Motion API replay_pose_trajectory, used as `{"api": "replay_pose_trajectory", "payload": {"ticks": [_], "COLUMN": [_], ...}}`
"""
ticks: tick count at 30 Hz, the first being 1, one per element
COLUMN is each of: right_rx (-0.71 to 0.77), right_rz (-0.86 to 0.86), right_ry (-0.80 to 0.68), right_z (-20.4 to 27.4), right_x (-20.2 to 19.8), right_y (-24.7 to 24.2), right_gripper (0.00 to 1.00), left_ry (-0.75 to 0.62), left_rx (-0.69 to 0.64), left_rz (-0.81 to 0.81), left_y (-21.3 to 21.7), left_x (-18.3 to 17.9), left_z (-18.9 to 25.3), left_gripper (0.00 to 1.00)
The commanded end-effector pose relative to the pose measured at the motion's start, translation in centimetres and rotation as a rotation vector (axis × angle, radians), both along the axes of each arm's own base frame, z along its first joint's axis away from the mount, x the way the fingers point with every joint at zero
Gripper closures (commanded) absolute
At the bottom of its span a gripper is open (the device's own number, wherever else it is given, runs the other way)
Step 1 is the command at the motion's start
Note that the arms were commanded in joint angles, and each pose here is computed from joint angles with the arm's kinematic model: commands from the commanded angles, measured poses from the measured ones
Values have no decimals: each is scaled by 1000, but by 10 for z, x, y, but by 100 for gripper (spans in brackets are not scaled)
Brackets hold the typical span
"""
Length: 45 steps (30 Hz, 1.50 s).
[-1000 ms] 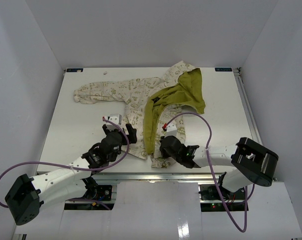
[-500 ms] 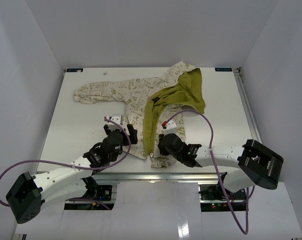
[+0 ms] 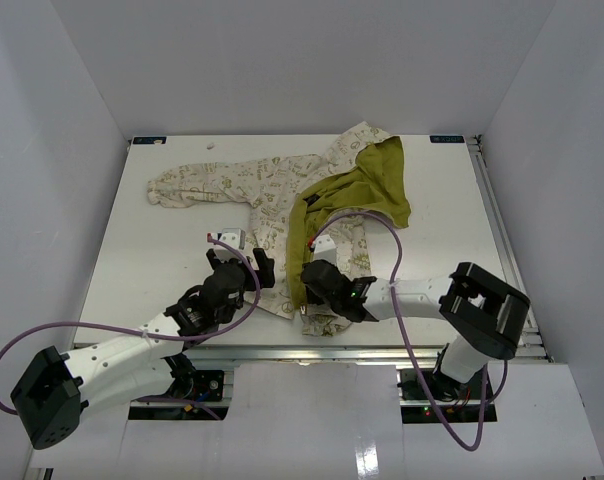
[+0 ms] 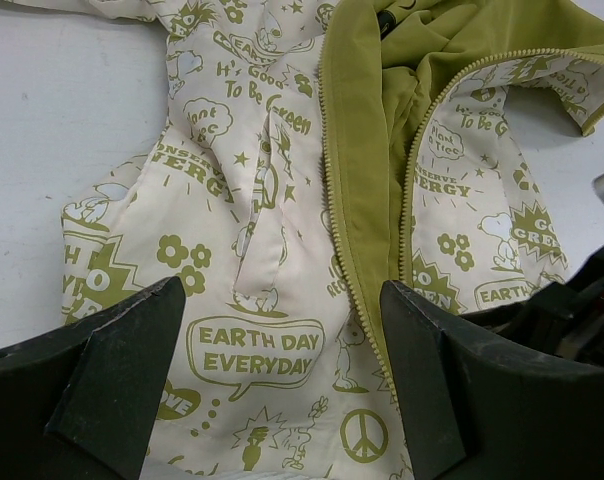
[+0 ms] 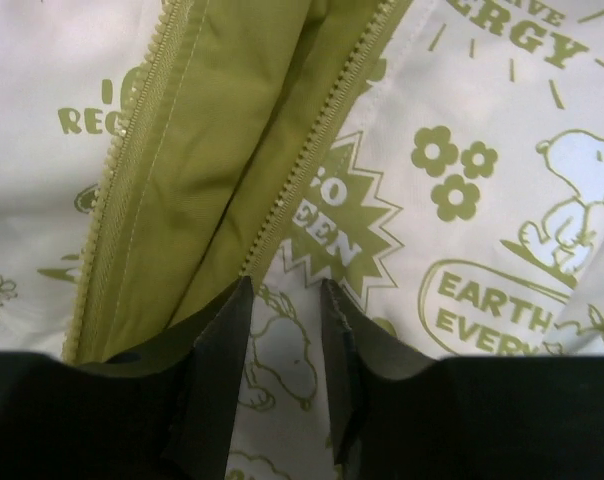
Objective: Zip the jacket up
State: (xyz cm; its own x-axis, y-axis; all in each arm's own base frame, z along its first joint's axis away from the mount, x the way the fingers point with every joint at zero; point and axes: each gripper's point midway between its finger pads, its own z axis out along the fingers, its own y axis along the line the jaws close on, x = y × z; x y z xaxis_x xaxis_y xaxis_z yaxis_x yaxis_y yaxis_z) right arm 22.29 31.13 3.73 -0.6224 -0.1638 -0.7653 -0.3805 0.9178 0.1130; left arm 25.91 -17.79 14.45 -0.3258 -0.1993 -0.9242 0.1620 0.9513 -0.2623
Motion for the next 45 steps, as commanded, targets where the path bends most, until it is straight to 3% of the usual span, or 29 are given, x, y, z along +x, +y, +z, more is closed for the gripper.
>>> {"api": "replay_pose_trajectory", "payload": {"ticks": [1,3,5,20,23,25,31,41,42,45], "right_rx": [-38,-54,-67,6,-48,-101,-214,-187,-190,-192], "right_rz": [-43,-59,-79,-74,-104,-117,-76,43,40,36], "right_ry": [-6,-23,-43,-154,-160,-151,-134,-65,-64,-65], "right_z": [-4,-3,1,54,44,36,21,4,4,4], "right_x": [7,9,12,17,23,28,38,36,36,38], "right_y": [1,-3,-8,-17,-28,-34,-47,-37,-37,-37], "right_gripper": [66,82,92,92,62,53,49,61,64,88], "left_ry": [-21,-24,-24,6,11,11,5,3,5,7], "left_rx": [-31,-39,-42,-24,-19,-19,-25,-27,-25,-22], "left_rz": [-1,-10,-14,-25,-25,-25,-25,-27,-26,-26], "left_y": [-1,-3,-4,-9,-10,-9,-8,-9,-9,-9], "left_x": [0,-1,-1,0,1,1,0,0,0,0], "left_z": [12,14,14,4,3,3,5,5,4,3], "left_gripper": [11,10,10,10,10,10,10,11,10,10]}}
